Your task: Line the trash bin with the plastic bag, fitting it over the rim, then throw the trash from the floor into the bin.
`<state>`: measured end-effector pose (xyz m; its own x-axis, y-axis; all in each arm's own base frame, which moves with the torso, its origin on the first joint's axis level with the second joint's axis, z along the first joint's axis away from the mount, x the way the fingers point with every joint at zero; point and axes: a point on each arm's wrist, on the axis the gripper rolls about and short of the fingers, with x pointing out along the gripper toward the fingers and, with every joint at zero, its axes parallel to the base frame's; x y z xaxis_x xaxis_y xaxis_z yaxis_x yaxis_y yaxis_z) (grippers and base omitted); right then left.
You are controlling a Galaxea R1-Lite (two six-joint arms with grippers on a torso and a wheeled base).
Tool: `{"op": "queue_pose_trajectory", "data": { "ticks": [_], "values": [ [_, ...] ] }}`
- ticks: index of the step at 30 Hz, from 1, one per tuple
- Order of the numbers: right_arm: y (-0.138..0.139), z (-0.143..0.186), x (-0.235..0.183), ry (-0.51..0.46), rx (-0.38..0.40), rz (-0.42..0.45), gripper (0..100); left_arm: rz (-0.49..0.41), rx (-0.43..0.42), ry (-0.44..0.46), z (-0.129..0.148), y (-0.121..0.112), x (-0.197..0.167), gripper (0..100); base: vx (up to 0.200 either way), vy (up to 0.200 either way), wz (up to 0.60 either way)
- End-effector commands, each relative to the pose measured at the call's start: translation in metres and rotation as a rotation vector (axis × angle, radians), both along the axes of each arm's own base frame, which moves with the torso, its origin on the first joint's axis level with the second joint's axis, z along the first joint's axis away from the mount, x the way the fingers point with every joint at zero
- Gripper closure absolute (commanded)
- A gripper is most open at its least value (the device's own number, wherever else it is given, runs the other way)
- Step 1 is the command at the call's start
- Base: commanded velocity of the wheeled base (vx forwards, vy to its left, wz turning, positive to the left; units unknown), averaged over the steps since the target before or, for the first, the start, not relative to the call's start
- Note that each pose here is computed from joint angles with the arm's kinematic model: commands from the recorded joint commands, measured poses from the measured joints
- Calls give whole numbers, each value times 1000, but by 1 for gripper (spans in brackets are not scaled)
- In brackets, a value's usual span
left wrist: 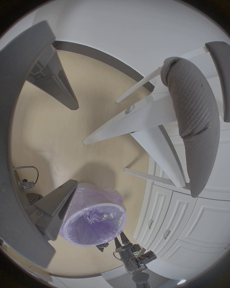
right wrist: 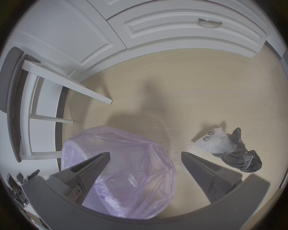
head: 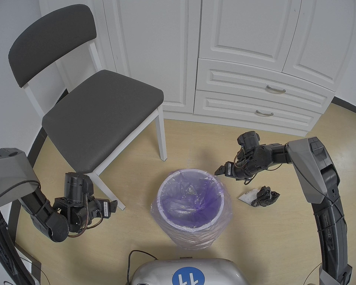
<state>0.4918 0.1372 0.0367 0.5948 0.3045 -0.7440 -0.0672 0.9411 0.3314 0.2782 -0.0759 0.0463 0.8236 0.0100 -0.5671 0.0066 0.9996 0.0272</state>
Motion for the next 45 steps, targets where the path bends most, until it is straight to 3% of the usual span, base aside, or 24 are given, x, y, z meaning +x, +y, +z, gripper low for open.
{"op": "queue_pose_trajectory", "data": {
  "ticks": [1, 18, 27, 31, 35, 38, 45],
  "values": [
    [-2, -18, 4, 24, -6, -5, 0, 2, 4, 2, -2, 1, 1, 0, 0, 0, 0],
    [-4, -74, 5, 119, -38, -7, 0, 5, 4, 13, -4, 2, -2, 0, 0, 0, 0],
    [-6, -41, 8, 64, 16, -49, 0, 11, 12, -29, -1, -5, 0, 0, 0, 0, 0],
    [-12, -13, 7, 27, 26, -61, 0, -35, 6, -53, 0, -26, 2, 0, 0, 0, 0],
    [-14, 7, -8, 76, -3, -58, 0, -80, -9, -86, -7, -48, 19, 0, 0, 0, 0],
    [-13, 19, -12, 61, -2, -67, 0, -91, -6, -75, -18, -55, 31, 0, 0, 0, 0],
    [-14, 54, -22, -18, -53, -124, 0, -133, -2, -14, -75, -78, 70, 0, 0, 0, 0]
  ]
}}
